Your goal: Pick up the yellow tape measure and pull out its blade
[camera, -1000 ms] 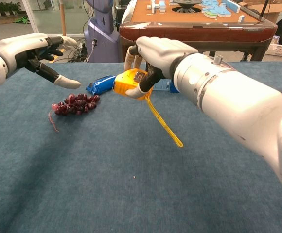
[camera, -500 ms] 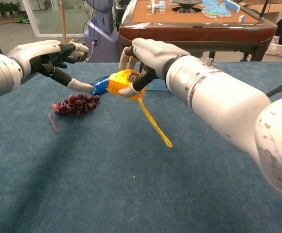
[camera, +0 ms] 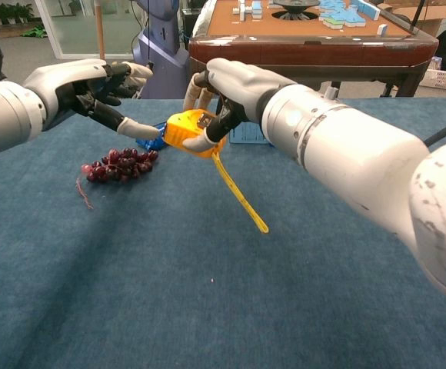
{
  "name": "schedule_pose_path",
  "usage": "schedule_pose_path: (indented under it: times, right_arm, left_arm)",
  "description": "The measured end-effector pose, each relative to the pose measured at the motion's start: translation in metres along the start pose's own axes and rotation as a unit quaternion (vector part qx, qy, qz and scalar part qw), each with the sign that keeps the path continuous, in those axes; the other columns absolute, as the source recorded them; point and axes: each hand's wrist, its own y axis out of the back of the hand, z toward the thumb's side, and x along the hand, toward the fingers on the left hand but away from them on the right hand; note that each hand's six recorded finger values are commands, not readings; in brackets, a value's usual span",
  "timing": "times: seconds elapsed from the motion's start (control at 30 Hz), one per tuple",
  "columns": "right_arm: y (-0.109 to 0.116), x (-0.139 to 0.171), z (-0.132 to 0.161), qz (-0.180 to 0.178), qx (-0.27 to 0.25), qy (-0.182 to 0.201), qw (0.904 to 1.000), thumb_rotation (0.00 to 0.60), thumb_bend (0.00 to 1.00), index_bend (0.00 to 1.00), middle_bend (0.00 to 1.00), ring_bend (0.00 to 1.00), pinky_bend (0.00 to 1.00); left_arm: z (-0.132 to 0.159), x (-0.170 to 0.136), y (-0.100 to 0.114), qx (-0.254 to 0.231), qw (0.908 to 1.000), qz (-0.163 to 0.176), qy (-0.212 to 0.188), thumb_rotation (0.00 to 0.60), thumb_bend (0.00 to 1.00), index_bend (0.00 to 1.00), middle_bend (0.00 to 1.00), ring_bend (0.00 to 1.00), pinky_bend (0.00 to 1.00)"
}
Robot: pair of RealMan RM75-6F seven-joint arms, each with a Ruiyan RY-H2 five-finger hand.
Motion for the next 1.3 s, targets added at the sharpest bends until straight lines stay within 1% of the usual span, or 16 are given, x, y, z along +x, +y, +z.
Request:
schedule_pose_path:
  times: [0.33, 0.63, 1.3]
  right_arm:
    - [-0.003, -0.003, -0.001, 0.014, -0.020, 0.001, 0.9997, 0.600, 0.62, 0.50, 0.54, 0.44, 0.30]
    - [-0.003, -0.005, 0.001, 0.024, -0.028, 0.004, 0.9993, 0.600, 0.62, 0.50, 0.54, 0.44, 0.30]
    - [-0.002, -0.004, -0.003, 0.032, -0.033, 0.005, 0.9989, 0.600, 0.62, 0.51, 0.54, 0.44, 0.30]
  left_arm:
    - [0.001, 0.003, -0.004, -0.018, 0.9998, -0.013, -0.002, 0.600, 0.10, 0.00, 0.00, 0.00, 0.00]
    - [0.001, 0.005, -0.007, -0.031, 0.9993, -0.018, -0.001, 0.600, 0.10, 0.00, 0.00, 0.00, 0.00]
    - [-0.010, 0.010, -0.002, -0.021, 0.9996, -0.011, 0.015, 0.600, 0.10, 0.00, 0.00, 0.00, 0.00]
